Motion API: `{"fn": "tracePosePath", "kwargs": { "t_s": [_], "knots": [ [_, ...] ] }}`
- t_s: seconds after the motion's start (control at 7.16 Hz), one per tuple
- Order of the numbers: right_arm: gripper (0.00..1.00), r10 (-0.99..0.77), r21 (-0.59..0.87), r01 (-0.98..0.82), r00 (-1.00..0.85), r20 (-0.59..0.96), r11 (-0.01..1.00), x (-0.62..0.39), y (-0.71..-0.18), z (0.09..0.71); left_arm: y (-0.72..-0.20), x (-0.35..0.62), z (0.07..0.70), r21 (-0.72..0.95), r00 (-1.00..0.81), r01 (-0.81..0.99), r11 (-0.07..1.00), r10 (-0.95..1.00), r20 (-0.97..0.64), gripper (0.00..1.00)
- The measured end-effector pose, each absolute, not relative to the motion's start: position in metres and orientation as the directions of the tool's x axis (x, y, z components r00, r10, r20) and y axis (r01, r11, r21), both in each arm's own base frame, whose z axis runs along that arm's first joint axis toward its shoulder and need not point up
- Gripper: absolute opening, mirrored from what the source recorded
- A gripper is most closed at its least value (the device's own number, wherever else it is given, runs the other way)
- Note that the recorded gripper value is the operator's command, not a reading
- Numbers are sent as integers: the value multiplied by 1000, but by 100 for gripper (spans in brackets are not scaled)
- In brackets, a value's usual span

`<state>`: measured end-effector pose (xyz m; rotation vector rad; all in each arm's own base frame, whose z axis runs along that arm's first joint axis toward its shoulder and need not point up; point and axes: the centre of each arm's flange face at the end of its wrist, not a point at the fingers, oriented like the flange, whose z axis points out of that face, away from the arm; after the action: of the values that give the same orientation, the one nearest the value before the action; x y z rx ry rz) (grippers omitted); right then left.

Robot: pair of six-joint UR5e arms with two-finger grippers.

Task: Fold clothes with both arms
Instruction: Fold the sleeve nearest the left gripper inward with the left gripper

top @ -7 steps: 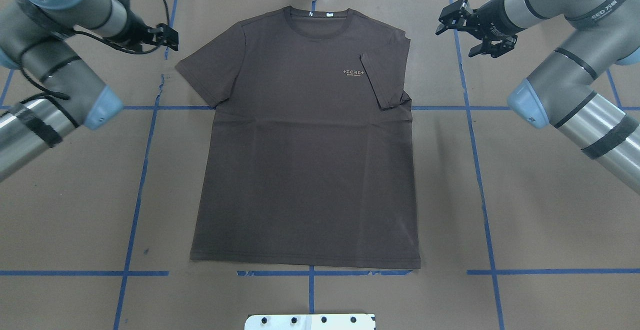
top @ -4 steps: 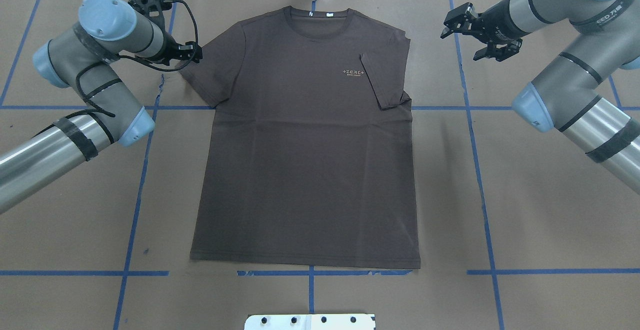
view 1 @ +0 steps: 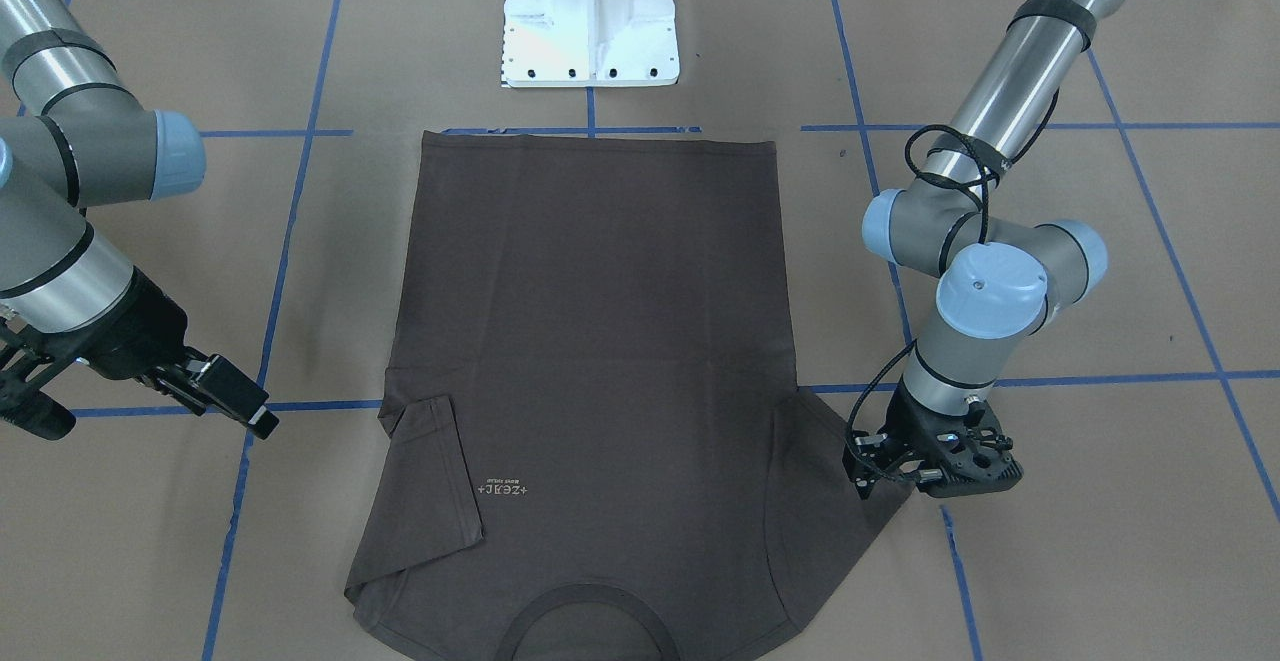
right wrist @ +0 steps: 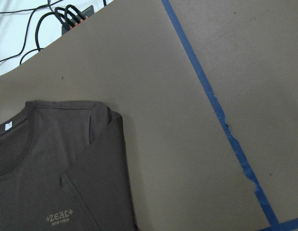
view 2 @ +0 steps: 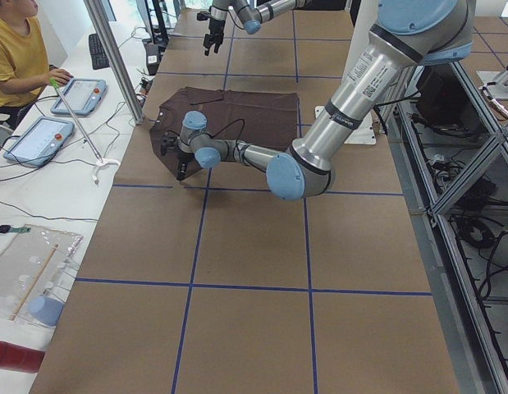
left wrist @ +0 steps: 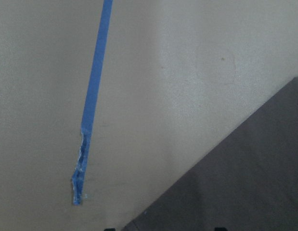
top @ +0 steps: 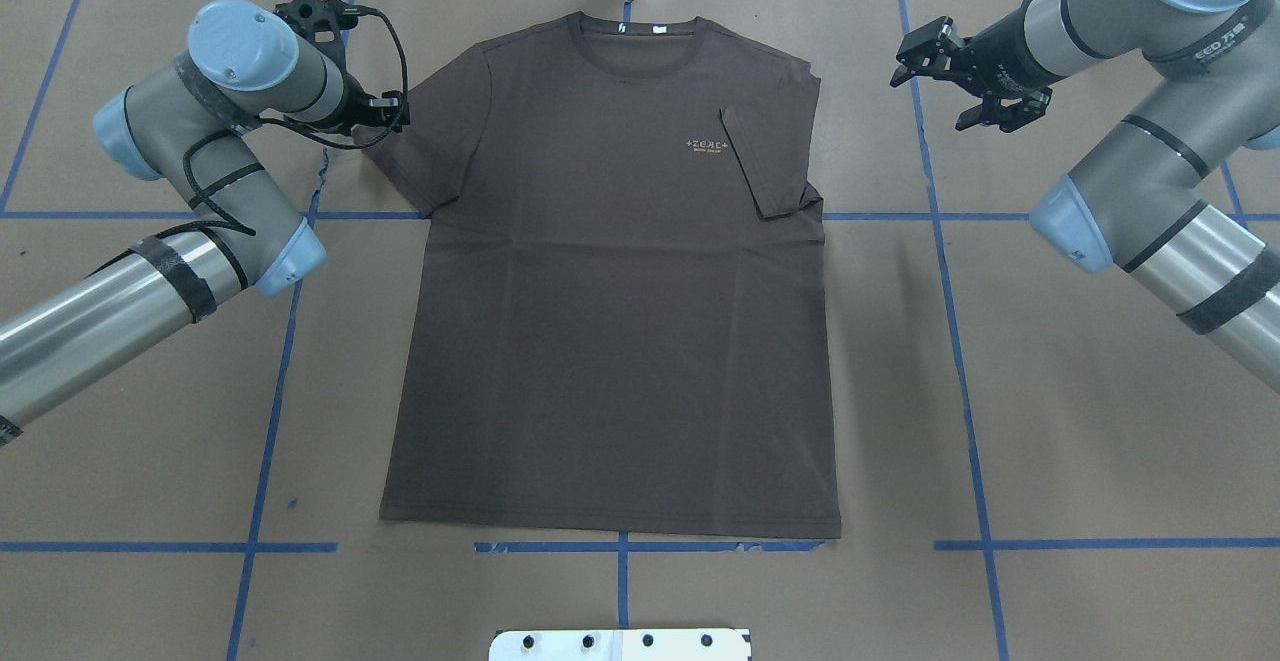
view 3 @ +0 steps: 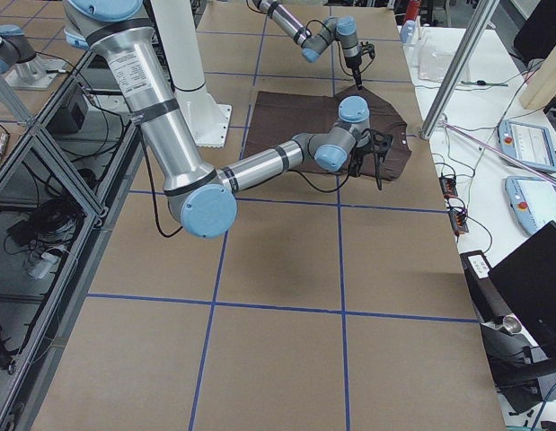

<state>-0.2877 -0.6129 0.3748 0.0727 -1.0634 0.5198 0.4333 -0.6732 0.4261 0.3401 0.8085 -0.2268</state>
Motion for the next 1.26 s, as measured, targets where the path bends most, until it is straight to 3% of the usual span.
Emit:
{"fn": "tracePosePath", "kwargs": {
  "t_s": [0.14,0.42,0.84,1.26],
  "knots": [
    [100,372,-188,-440,378,848,878,-288,-612,375,-672,433,429,208,673,324,923,-70,-736,57],
    [100,370,-187,-440,377,849,878,-288,-612,374,-671,433,433,206,676,322,924,-72,-734,0],
    [100,369,-187,-438,378,849,879,-289,-611,374,-670,434,424,212,667,322,923,-62,-742,0],
    [100,369,-187,-437,382,847,880,-292,-610,376,-664,432,365,196,605,325,925,-44,-795,0]
  ]
}}
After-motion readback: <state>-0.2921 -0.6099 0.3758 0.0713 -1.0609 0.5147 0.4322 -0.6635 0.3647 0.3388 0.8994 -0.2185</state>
